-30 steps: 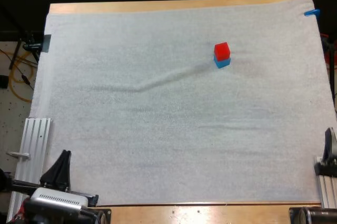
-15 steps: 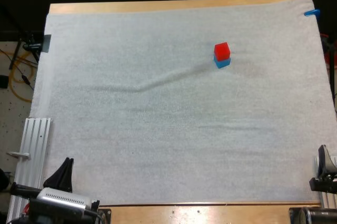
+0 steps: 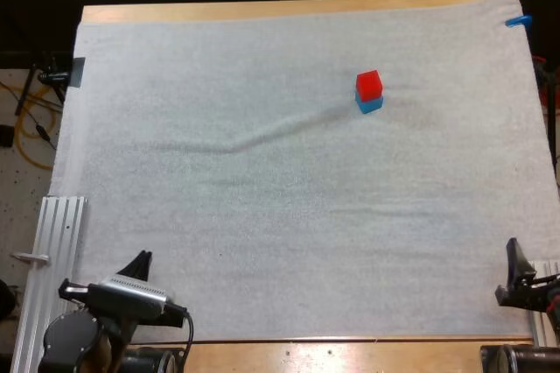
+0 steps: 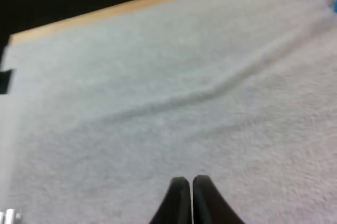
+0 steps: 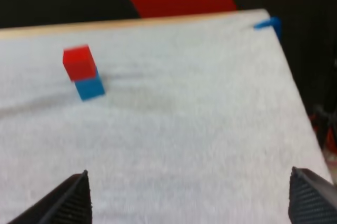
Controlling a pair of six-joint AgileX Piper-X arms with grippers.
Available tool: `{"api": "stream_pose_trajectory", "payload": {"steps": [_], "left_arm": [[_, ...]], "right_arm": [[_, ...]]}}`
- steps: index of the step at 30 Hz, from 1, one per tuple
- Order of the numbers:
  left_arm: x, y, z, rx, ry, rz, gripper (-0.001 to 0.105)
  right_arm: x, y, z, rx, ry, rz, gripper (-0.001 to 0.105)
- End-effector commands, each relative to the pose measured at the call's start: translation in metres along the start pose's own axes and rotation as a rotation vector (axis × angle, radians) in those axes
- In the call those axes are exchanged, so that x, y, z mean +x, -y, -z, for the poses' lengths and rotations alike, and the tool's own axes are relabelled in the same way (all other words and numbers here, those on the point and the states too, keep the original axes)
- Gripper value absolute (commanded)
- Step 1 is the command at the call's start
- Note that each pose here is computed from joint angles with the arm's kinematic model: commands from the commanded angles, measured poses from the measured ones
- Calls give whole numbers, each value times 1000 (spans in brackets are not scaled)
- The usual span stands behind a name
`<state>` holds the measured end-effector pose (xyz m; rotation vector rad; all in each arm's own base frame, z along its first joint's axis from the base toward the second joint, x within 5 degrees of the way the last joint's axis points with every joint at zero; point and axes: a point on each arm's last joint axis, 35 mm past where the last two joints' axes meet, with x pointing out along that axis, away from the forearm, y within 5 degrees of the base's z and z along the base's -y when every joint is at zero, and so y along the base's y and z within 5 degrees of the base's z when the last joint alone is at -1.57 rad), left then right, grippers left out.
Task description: Stack red cube on blue cube
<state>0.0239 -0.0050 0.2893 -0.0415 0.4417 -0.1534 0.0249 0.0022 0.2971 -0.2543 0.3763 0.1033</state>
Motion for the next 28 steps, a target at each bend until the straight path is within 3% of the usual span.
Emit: {"api": "stream_pose_trajectory", "payload": {"steps": [1,5,28], "left_arm": [[3,0,-3,-15,10,10,0],[3,0,-3,-15,13,10,0],[3,0,-3,-15,14,10,0]], "right_arm": [[4,-1,3,-23,-32,-20,74],[4,-1,4,-67,-37,-22,74],[4,-1,4,-54,-37,-22,74]]}}
